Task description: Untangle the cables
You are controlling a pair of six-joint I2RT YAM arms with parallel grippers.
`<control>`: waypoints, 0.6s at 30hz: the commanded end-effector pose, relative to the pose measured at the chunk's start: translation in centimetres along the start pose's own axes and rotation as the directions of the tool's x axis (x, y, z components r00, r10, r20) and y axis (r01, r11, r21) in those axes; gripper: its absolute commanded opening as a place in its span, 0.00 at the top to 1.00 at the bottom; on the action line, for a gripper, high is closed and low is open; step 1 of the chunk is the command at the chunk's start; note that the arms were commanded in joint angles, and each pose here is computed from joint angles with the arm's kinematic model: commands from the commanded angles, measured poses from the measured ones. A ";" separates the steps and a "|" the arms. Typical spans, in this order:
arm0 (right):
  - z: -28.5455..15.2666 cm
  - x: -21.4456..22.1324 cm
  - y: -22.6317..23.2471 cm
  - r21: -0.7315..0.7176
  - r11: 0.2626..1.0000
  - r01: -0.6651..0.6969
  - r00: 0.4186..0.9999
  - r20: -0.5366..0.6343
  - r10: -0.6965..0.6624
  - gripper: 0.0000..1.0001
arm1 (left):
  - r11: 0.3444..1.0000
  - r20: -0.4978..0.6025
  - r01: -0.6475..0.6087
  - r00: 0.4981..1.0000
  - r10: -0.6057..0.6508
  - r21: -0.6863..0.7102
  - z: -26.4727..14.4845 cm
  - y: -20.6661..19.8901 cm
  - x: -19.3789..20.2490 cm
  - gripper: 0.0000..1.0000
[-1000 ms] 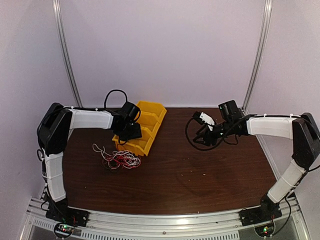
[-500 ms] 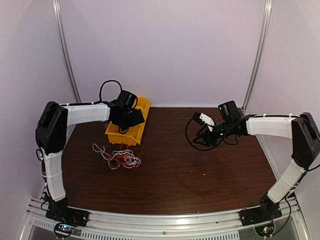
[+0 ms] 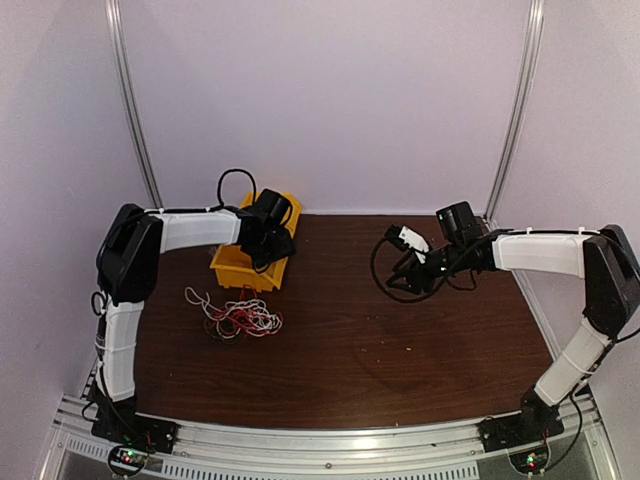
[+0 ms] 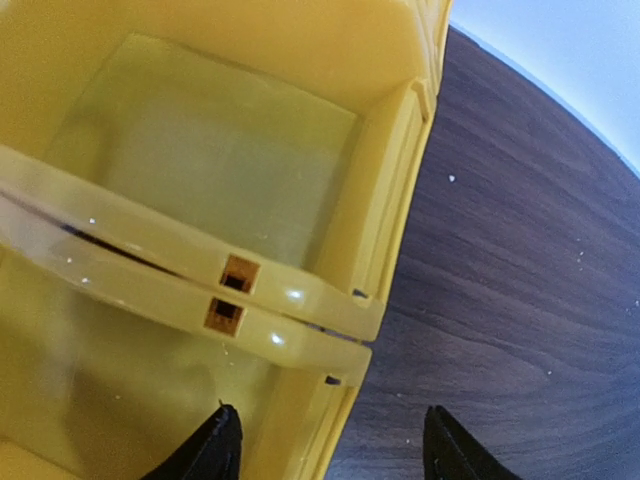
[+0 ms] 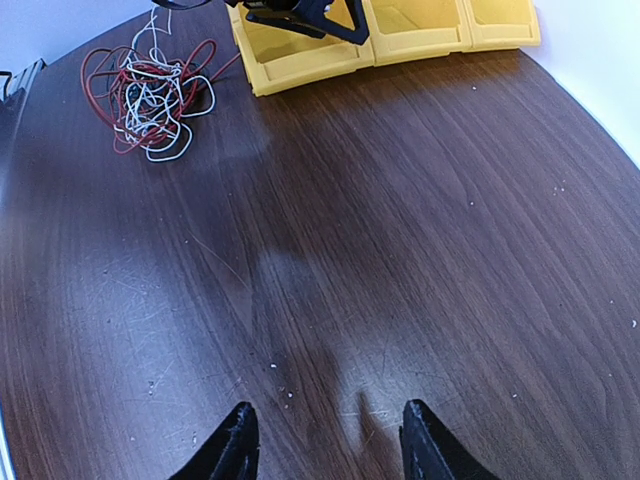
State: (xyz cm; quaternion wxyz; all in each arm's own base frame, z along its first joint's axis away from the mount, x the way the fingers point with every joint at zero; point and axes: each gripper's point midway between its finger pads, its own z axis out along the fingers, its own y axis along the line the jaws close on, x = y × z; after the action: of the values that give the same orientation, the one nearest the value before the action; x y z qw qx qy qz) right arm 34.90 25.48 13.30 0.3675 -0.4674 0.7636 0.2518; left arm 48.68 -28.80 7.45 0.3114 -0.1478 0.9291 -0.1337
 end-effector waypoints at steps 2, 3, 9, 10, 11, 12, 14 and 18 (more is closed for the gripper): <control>0.1 0.1 0.3 -0.020 1.000 0.004 1.000 -0.004 -0.004 0.50 | 0.978 0.006 -0.182 0.983 0.184 -0.103 0.0 2.0 0.6 0.46; 0.2 0.1 0.3 -0.022 1.000 0.002 1.000 -0.004 -0.002 0.50 | 0.972 -0.002 -0.213 0.977 0.214 -0.102 0.1 2.0 0.7 0.49; 0.4 0.2 0.3 -0.028 1.000 -0.006 1.000 -0.011 0.006 0.50 | 0.930 -0.039 -0.357 0.934 0.355 -0.092 0.7 2.1 1.5 0.62; 0.3 0.2 0.3 -0.027 1.000 -0.005 1.000 -0.010 0.005 0.50 | 0.926 -0.047 -0.369 0.929 0.366 -0.081 0.8 2.0 1.7 0.63; 0.3 0.2 0.3 -0.026 1.000 -0.005 1.000 -0.010 0.004 0.50 | 0.922 -0.053 -0.381 0.924 0.378 -0.065 0.9 1.8 1.9 0.65; 0.3 0.2 0.2 -0.023 1.000 -0.005 1.000 -0.010 0.005 0.50 | 0.917 -0.056 -0.396 0.917 0.394 -0.047 0.9 1.5 2.0 0.65; 0.3 0.3 0.2 -0.023 1.000 -0.005 1.000 -0.012 0.005 0.50 | 0.908 -0.067 -0.418 0.907 0.416 -0.018 1.2 1.0 2.3 0.65; 0.4 0.4 0.2 -0.025 1.000 -0.010 1.000 -0.017 0.010 0.50 | 0.888 -0.096 -0.458 0.882 0.461 0.045 2.1 -0.1 3.1 0.66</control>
State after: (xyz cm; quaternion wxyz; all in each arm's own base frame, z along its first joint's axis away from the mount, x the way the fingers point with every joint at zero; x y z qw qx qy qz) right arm 34.68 25.41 12.65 0.3557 -0.4664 0.7689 0.2544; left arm 47.29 -28.59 5.31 0.2994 0.0353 0.9519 -0.0544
